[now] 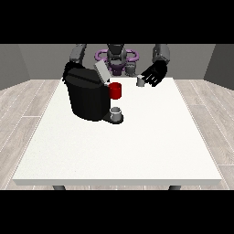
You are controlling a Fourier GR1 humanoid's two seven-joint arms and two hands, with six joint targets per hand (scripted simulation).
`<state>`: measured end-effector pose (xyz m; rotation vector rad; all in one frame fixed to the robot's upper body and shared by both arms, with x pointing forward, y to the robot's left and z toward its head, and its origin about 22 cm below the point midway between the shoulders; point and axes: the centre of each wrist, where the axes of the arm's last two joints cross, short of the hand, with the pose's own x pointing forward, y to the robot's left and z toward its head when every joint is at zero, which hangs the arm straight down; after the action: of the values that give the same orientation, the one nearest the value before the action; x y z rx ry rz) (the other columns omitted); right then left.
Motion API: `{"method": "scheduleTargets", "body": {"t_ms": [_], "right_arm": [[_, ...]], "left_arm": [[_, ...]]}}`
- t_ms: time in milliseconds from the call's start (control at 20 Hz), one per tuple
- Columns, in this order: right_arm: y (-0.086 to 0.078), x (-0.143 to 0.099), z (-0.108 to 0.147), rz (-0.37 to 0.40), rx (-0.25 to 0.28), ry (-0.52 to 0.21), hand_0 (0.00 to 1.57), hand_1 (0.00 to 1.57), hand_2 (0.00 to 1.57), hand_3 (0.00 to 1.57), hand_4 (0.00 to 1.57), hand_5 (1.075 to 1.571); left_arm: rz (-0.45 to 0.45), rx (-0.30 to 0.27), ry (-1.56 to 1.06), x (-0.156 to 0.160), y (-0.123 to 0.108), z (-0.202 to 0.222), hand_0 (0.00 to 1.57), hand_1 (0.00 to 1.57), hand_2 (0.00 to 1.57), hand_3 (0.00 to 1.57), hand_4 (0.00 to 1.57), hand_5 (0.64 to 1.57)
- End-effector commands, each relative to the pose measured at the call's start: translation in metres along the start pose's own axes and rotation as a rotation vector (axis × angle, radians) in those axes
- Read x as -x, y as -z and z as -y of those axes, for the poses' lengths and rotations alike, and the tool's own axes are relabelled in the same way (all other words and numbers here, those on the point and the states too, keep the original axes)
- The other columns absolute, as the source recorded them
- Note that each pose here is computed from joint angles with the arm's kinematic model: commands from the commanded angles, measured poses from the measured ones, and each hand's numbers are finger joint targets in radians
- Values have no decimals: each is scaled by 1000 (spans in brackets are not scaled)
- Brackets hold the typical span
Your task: Insert the coffee pod into the coffee machine and close the lid
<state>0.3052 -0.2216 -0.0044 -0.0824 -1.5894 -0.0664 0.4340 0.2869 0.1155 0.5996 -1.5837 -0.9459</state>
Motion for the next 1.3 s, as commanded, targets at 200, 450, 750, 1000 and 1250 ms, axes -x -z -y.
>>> {"method": "scheduleTargets", "body": {"t_ms": [200, 450, 750, 1000, 1250], "right_arm": [[0, -4, -14, 62, -36, 21, 0, 0, 0, 0, 496, 1571], [1, -25, -8, 39, -83, 15, 0, 0, 0, 0, 521, 1571], [4, -38, -40, 76, -73, 0, 0, 0, 0, 0, 506, 1571], [11, -38, -32, 105, -32, -7, 0, 0, 0, 0, 549, 1571], [19, -55, -18, 145, -48, 0, 0, 0, 0, 0, 459, 1571]], "left_arm": [[13, -57, -6, -22, 12, -44, 1253, 1253, 1328, 1281, 537, 1571], [-32, -103, -9, -23, 14, -55, 1248, 1248, 1292, 1237, 515, 1571], [17, -149, -14, -57, 27, -89, 1282, 1282, 1332, 1269, 479, 1571], [43, -160, 18, -82, 38, -73, 1282, 1282, 1329, 1263, 517, 1571], [23, -170, 22, -85, 38, -91, 1277, 1277, 1303, 1236, 488, 1571]]}}
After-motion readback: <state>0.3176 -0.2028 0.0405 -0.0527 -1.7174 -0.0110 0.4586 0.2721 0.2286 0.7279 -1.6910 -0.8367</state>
